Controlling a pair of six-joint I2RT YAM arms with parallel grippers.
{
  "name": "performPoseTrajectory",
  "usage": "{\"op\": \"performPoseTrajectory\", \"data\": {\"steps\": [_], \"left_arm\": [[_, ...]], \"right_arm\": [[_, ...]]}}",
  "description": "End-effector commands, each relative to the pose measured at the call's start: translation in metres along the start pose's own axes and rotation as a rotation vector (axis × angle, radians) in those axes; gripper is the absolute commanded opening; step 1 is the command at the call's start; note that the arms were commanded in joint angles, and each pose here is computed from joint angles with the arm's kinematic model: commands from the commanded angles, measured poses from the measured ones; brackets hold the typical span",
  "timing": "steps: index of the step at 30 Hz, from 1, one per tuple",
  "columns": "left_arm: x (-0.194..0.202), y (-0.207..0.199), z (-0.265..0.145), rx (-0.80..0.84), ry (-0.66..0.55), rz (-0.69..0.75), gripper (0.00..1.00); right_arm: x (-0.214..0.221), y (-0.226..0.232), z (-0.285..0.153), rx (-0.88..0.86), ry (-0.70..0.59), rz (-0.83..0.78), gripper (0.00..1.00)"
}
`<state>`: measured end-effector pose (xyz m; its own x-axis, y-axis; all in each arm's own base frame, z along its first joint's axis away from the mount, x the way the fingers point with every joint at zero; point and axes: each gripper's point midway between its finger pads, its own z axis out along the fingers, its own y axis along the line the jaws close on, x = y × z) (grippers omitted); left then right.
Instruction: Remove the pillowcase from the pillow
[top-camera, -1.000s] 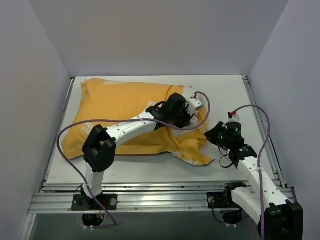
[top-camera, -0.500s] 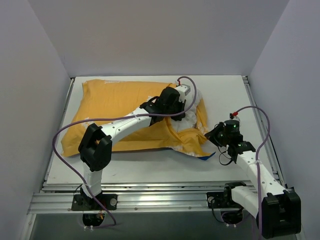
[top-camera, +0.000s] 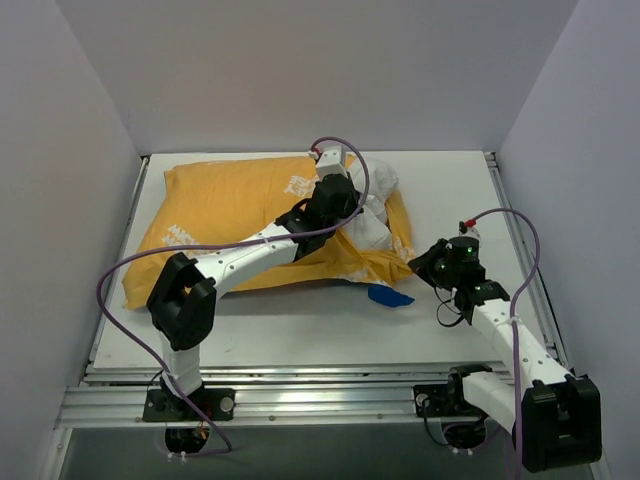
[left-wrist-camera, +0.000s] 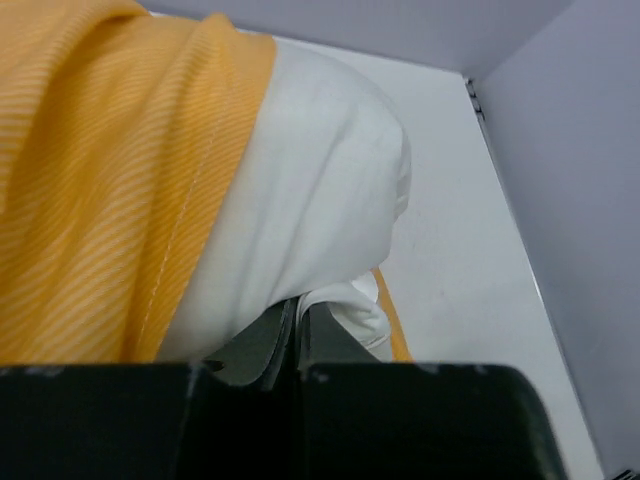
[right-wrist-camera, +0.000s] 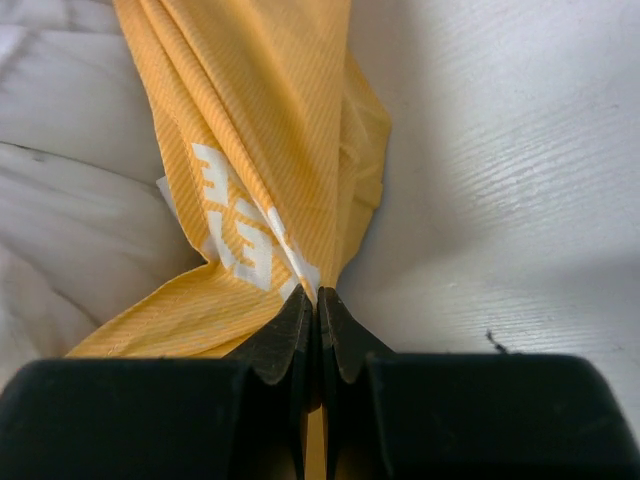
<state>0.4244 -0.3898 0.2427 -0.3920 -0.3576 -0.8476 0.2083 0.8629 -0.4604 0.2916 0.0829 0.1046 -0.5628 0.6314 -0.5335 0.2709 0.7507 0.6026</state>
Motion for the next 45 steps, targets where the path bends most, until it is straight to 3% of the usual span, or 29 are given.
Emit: {"op": "performPoseTrajectory", "data": {"steps": [1, 7, 10, 14, 15, 17, 20, 22, 25, 26, 29, 33, 34, 36, 37, 39, 45], "left_arm": [[-0.217, 0.032, -0.058, -0.146, -0.695, -0.412, 0.02], [-0.25, 0.018, -0.066, -0.122, -0.76, -0.416, 0.02], [-0.245, 0.0, -0.067, -0.027, -0.692, -0.373, 0.02], [-0.2, -0.046, -0.072, 0.23, -0.43, -0.31, 0.02], [-0.187, -0.069, -0.086, 0.355, -0.339, -0.284, 0.02], [-0.152, -0.086, -0.098, 0.45, -0.199, -0.255, 0.02], [-0.109, -0.129, -0.151, 0.707, 0.022, -0.174, 0.02], [-0.082, -0.134, -0.171, 0.765, 0.144, -0.123, 0.02], [-0.055, -0.13, -0.191, 0.775, 0.223, -0.066, 0.02], [-0.047, -0.122, -0.193, 0.747, 0.247, -0.05, 0.1], [-0.042, -0.105, -0.204, 0.7, 0.261, -0.054, 0.41], [-0.041, -0.077, -0.213, 0.594, 0.255, -0.045, 0.63], [-0.05, -0.07, -0.219, 0.566, 0.22, -0.046, 0.73], [-0.039, -0.048, -0.22, 0.486, 0.242, -0.035, 0.8], [-0.048, -0.034, -0.222, 0.423, 0.197, -0.042, 0.85], [-0.036, -0.003, -0.224, 0.298, 0.218, -0.055, 0.86], [0.001, 0.139, -0.228, -0.244, 0.179, -0.104, 0.92]], "right_arm": [[0.062, -0.082, -0.016, 0.31, 0.23, -0.047, 0.0], [0.066, -0.089, -0.013, 0.365, 0.245, -0.055, 0.0], [0.061, -0.084, -0.011, 0.339, 0.228, -0.063, 0.0], [0.051, -0.052, 0.001, 0.184, 0.211, -0.08, 0.0], [0.051, -0.048, 0.004, 0.168, 0.214, -0.076, 0.0], [0.041, -0.036, 0.011, 0.126, 0.19, -0.074, 0.0], [0.032, -0.024, 0.026, 0.087, 0.176, -0.085, 0.0], [0.017, -0.009, 0.03, 0.044, 0.146, -0.107, 0.09], [-0.005, 0.016, 0.023, -0.035, 0.08, -0.151, 0.26], [-0.017, 0.027, 0.019, -0.058, 0.047, -0.166, 0.39], [-0.043, 0.046, -0.002, -0.079, -0.035, -0.213, 0.59], [-0.061, 0.061, -0.029, -0.089, -0.071, -0.279, 0.76], [-0.064, 0.067, -0.037, -0.103, -0.085, -0.294, 0.78], [-0.07, 0.076, -0.05, -0.125, -0.096, -0.331, 0.83], [-0.072, 0.082, -0.056, -0.146, -0.105, -0.347, 0.84], [-0.066, 0.096, -0.063, -0.209, -0.083, -0.381, 0.86], [-0.023, 0.123, -0.059, -0.322, 0.038, -0.44, 0.89]]}}
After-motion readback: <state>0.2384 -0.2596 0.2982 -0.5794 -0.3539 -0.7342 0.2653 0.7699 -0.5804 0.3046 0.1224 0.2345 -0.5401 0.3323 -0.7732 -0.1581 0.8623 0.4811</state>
